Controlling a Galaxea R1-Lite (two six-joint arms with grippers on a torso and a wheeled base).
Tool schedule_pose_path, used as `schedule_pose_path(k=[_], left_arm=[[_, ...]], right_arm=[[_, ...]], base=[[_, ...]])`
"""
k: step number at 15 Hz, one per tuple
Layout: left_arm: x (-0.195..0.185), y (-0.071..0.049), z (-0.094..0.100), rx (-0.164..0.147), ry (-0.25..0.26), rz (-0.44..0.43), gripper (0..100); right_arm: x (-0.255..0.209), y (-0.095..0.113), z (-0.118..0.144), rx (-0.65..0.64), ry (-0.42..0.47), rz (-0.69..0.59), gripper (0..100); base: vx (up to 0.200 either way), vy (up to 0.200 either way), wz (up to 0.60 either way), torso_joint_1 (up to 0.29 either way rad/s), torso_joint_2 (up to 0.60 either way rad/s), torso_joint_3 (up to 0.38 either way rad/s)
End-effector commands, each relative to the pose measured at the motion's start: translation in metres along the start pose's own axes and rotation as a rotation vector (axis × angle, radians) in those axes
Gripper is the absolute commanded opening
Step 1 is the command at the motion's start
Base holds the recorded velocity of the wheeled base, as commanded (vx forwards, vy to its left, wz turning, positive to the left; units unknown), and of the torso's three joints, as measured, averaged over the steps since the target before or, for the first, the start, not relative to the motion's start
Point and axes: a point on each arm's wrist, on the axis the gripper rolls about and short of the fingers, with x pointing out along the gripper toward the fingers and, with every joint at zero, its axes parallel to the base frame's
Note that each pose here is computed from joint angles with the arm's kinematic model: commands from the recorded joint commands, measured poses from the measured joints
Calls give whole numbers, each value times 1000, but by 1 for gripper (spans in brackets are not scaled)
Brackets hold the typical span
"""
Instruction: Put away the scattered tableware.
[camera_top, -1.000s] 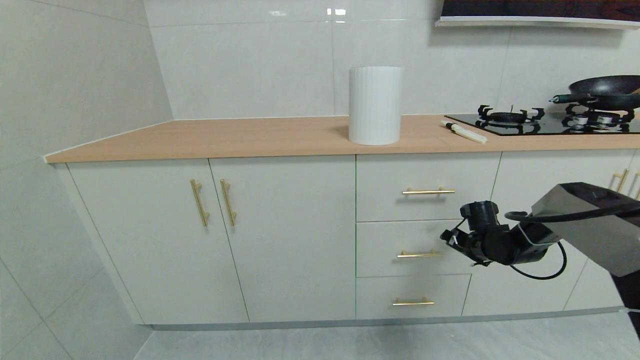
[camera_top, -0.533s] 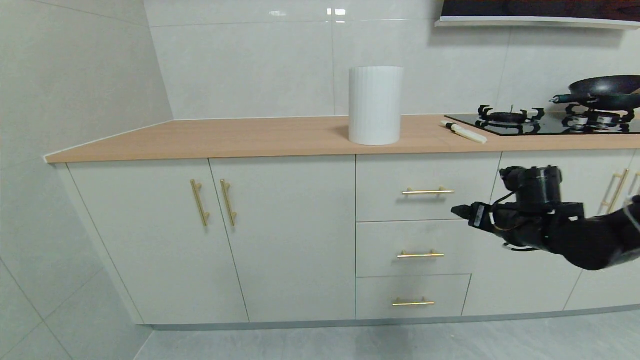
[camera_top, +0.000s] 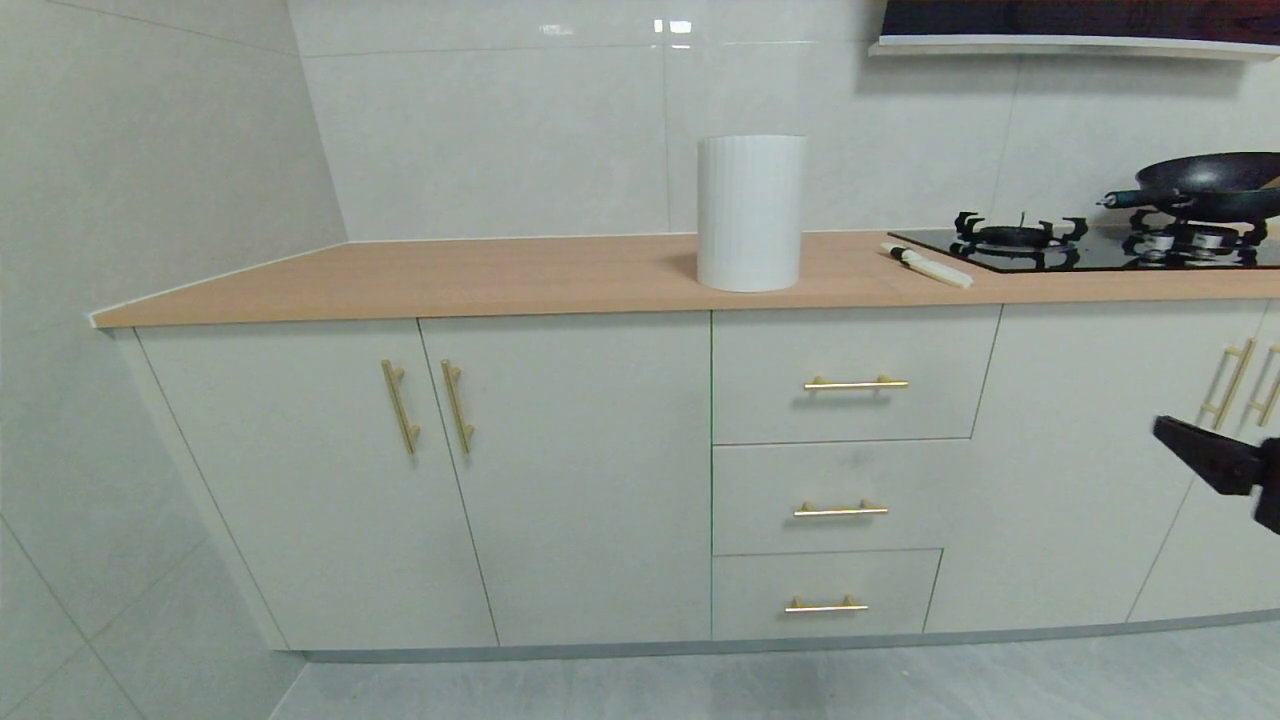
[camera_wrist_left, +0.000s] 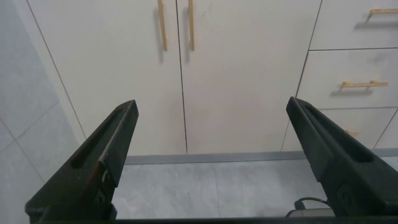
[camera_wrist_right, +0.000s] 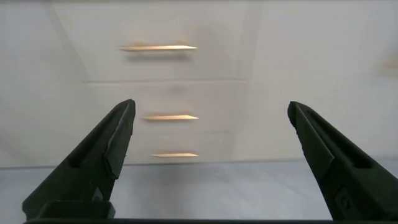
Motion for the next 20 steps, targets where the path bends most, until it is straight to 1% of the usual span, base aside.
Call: schedule_pose_path(k=[1, 3, 4, 6, 8, 10, 11, 12, 13, 14, 15, 16, 17, 20], left_arm=[[0, 0, 0, 0, 0, 0, 100], [0, 0, 0, 0, 0, 0, 100], [0, 0, 0, 0, 0, 0, 100], [0, 0, 0, 0, 0, 0, 100], [0, 0, 0, 0, 0, 0, 100], [0, 0, 0, 0, 0, 0, 100], [0, 0, 0, 0, 0, 0, 100], [0, 0, 0, 0, 0, 0, 100], [0, 0, 0, 0, 0, 0, 100], [0, 0, 0, 0, 0, 0, 100], [0, 0, 0, 0, 0, 0, 100], [0, 0, 0, 0, 0, 0, 100], [0, 0, 0, 0, 0, 0, 100], [0, 0, 0, 0, 0, 0, 100]], right_arm=[[-78, -35, -16, 5, -122, -191, 100], [-124, -45, -44, 0, -172, -254, 100], [-139, -47, -55, -6, -186, -262, 100], [-173, -52, -90, -35, -211, -315, 100], [-185, -51, -111, -44, -240, -377, 100], [-177, -50, -118, -5, -214, -374, 100], [-167, -47, -127, 23, -201, -332, 100], [-161, -45, -133, 22, -198, -266, 100], [-145, -38, -144, 42, -245, -72, 100], [-140, -36, -148, 43, -258, -34, 100], [-127, -31, -163, 33, -298, 71, 100], [-126, -30, -170, 33, -212, 127, 100], [-125, -29, -174, 41, -182, 142, 100], [-125, -29, -174, 48, -185, 150, 100]], base=[[0, 0, 0, 0, 0, 0], [0, 0, 0, 0, 0, 0], [0, 0, 0, 0, 0, 0], [0, 0, 0, 0, 0, 0], [0, 0, 0, 0, 0, 0], [0, 0, 0, 0, 0, 0], [0, 0, 0, 0, 0, 0], [0, 0, 0, 0, 0, 0], [0, 0, 0, 0, 0, 0], [0, 0, 0, 0, 0, 0], [0, 0, 0, 0, 0, 0], [0, 0, 0, 0, 0, 0], [0, 0, 0, 0, 0, 0], [0, 0, 0, 0, 0, 0]])
